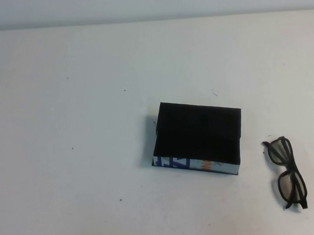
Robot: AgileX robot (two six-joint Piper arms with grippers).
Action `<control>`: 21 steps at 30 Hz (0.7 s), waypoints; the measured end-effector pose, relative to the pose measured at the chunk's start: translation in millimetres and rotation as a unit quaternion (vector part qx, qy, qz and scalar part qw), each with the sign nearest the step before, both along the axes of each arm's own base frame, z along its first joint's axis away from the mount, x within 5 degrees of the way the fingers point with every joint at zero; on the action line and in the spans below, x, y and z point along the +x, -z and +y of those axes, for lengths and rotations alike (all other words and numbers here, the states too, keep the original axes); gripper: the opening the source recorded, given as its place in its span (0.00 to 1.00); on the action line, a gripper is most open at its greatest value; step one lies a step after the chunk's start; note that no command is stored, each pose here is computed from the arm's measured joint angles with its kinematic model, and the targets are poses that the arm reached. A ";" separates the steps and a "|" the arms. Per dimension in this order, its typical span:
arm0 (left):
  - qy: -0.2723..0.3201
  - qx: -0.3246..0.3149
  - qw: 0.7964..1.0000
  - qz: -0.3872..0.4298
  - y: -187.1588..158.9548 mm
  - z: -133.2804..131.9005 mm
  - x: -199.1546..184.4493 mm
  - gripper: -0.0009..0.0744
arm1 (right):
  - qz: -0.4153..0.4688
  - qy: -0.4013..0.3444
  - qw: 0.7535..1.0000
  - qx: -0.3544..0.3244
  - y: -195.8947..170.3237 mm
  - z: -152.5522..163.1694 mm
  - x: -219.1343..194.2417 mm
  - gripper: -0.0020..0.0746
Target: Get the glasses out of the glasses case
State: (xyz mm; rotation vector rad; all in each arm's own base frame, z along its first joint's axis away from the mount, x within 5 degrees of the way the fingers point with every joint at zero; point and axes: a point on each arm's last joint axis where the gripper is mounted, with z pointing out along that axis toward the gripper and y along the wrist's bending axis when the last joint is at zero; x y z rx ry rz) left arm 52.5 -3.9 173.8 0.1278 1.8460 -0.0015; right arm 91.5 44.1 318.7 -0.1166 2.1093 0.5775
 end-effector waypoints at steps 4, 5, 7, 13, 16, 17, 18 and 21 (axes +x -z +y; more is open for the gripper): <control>0.000 0.000 1.000 0.000 0.0 0.0 0.0 0.01 | 0.040 -0.026 0.998 -0.030 9.4 -2.2 -24.0 0.01; 0.000 0.000 1.000 0.000 0.0 0.0 0.0 0.01 | 0.044 -0.020 0.998 -0.036 11.0 -4.4 -28.5 0.01; 0.000 0.000 1.000 0.000 0.0 0.0 0.0 0.01 | 0.027 -0.001 0.998 -0.054 11.3 -10.3 -35.5 0.01; 0.000 0.000 1.000 0.000 0.0 0.0 0.0 0.01 | -0.117 0.064 0.985 -0.105 -0.6 -28.4 -52.7 0.01; 0.000 0.000 1.000 0.000 0.0 0.0 0.0 0.01 | -0.161 0.075 0.979 -0.097 7.3 -30.9 -62.1 0.01; 0.000 0.000 1.000 0.000 0.0 0.0 0.0 0.01 | -0.174 0.079 0.977 -0.093 12.6 -31.4 -63.0 0.01; 0.000 0.000 1.000 0.000 0.0 0.0 0.0 0.01 | -0.191 0.085 0.974 -0.087 18.9 -31.7 -61.8 0.01; 0.000 0.000 1.000 0.000 0.0 0.0 0.0 0.01 | -0.245 0.109 0.960 -0.077 44.1 -33.2 -51.0 0.01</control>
